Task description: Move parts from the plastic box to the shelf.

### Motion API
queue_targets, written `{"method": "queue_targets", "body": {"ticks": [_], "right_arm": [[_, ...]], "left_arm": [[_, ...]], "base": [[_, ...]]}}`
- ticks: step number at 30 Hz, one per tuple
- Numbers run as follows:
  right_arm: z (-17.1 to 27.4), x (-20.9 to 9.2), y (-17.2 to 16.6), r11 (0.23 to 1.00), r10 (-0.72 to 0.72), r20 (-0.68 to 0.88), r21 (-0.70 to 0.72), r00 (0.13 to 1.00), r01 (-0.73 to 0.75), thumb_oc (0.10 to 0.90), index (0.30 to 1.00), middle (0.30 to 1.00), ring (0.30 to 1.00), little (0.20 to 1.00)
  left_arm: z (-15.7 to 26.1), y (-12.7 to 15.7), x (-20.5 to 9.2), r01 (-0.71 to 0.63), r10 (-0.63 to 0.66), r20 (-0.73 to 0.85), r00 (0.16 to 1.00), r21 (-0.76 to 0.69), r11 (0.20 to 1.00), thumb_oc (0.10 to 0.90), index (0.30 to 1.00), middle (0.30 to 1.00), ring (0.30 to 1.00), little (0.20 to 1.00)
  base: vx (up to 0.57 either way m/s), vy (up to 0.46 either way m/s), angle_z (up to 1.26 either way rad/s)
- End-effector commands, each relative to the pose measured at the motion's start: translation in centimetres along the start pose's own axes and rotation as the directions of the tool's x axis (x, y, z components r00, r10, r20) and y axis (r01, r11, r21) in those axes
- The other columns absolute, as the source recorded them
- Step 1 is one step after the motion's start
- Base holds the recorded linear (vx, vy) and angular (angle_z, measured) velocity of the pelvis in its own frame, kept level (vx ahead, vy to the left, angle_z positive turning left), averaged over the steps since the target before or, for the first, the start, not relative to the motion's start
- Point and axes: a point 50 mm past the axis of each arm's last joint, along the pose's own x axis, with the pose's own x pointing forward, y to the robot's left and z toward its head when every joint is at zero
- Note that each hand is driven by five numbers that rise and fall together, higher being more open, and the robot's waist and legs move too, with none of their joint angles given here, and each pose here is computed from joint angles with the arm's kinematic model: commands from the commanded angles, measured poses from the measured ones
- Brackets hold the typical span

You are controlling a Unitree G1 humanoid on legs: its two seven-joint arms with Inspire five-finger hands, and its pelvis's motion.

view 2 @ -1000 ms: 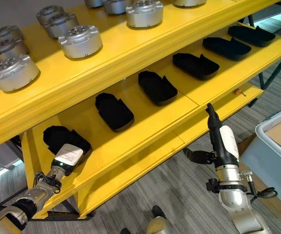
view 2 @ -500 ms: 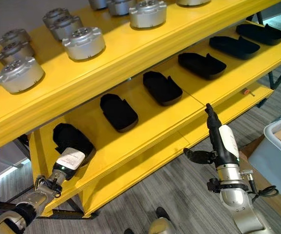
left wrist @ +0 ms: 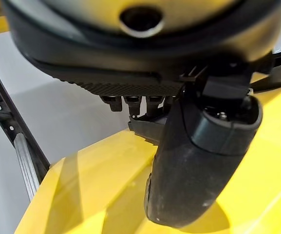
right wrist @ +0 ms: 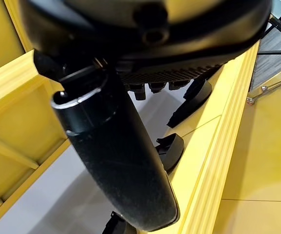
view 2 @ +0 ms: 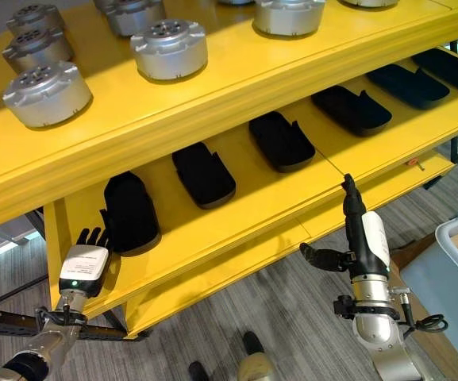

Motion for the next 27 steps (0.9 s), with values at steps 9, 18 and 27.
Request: {"method": "queue_targets", "body": {"ticks": [9,18,27], "right_arm": [[3.5,2.4,-1.9,0.99,-0.139,0.21,0.033,0.968,0.135,0.9,1.0,1.0,1.0,1.0],[5.0,0.3,-1.2,0.988,-0.106,0.256,0.138,0.961,0.073,0.9,1.0,1.0,1.0,1.0],[8.0,-0.7,-1.1,0.976,-0.026,0.38,0.211,0.925,-0.059,0.9,1.0,1.0,1.0,1.0]], "left_arm": [[-3.6,5.3,4.0,-0.311,0.295,-0.176,0.939,-0.067,0.948,0.9,1.0,1.0,1.0,1.0],[-0.1,6.0,2.3,-0.43,0.189,-0.395,0.899,-0.713,0.554,0.9,1.0,1.0,1.0,1.0],[2.2,9.1,-0.6,-0.209,0.11,-0.218,0.97,-0.974,-0.085,0.9,1.0,1.0,1.0,1.0]], "base": [[0.0,0.0,0.0],[-0.01,-0.082,0.07],[-0.06,-0.137,0.16]]}}
